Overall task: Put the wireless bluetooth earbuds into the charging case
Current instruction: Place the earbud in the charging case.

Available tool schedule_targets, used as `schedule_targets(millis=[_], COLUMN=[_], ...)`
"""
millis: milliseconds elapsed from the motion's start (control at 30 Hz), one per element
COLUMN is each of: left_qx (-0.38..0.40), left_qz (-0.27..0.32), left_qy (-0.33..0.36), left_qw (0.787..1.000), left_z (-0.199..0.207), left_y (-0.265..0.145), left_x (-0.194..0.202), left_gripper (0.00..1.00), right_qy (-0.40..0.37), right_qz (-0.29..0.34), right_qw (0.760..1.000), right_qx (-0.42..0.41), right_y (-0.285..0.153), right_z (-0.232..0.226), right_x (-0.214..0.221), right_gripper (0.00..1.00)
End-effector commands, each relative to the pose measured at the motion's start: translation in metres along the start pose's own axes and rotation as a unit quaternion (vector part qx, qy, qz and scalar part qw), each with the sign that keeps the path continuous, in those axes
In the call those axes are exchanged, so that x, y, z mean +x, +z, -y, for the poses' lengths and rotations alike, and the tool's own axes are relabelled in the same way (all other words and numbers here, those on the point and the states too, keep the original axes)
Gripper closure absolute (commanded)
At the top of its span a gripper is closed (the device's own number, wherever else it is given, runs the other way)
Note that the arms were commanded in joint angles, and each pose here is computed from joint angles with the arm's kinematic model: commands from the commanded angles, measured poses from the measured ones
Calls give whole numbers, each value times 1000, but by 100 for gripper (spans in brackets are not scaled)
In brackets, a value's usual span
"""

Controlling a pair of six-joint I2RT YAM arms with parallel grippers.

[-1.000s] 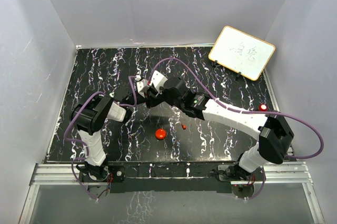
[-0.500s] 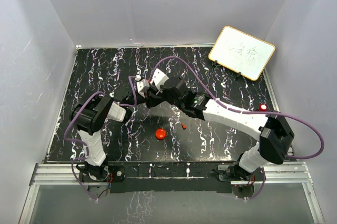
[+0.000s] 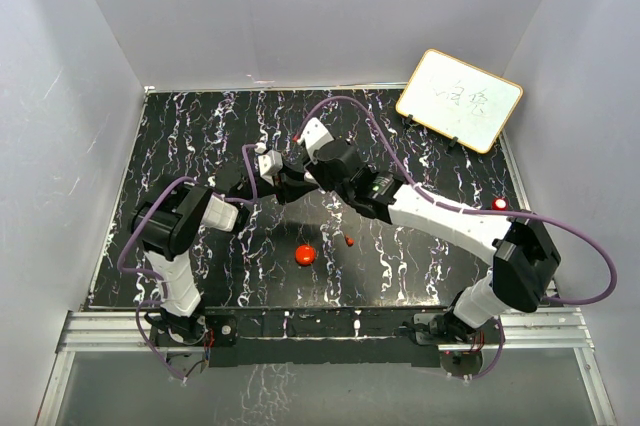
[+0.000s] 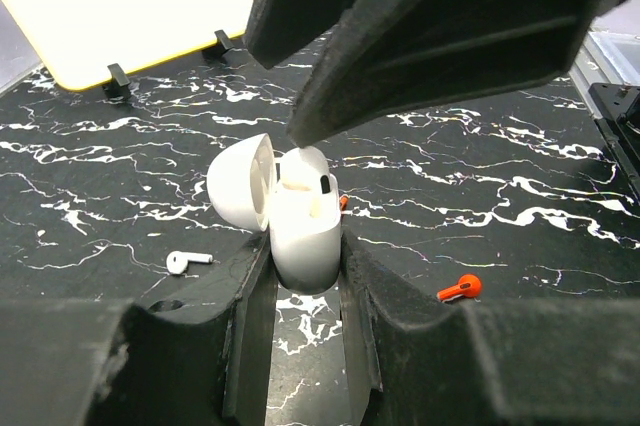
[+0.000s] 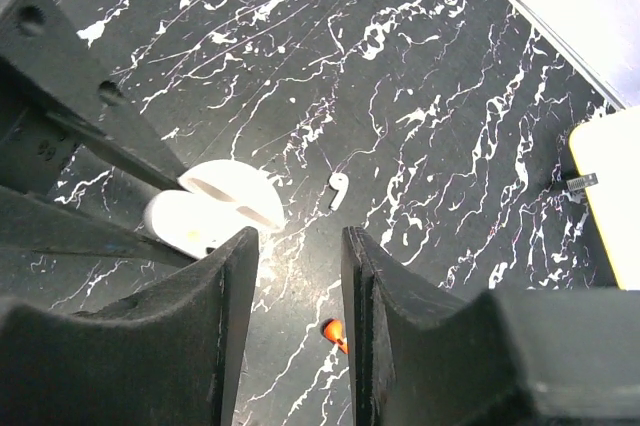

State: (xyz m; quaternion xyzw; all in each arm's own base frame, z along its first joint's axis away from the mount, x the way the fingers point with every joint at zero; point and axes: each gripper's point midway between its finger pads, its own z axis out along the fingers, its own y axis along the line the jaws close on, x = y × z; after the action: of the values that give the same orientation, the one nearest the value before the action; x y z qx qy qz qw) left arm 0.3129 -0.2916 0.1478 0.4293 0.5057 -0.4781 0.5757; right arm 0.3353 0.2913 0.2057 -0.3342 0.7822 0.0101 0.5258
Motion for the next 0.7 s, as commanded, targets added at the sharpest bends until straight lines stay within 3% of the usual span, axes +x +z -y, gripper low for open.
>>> schedule_targets(millis=[0,667], left_qx=[29,33], left_qz=[57,58], left_qy=[113,117], left_qw=[991,991], left_z=[10,13], left_y=[1,0], left_x=[-48,-51], left_gripper=[100,100], right_qy=[59,63], right_qz=[56,55], right_qw=[997,996], right_qx=[7,-37], right_y=[-11,-7], right_z=[18,4], right_x=[-35,-35], right_gripper=[62,61])
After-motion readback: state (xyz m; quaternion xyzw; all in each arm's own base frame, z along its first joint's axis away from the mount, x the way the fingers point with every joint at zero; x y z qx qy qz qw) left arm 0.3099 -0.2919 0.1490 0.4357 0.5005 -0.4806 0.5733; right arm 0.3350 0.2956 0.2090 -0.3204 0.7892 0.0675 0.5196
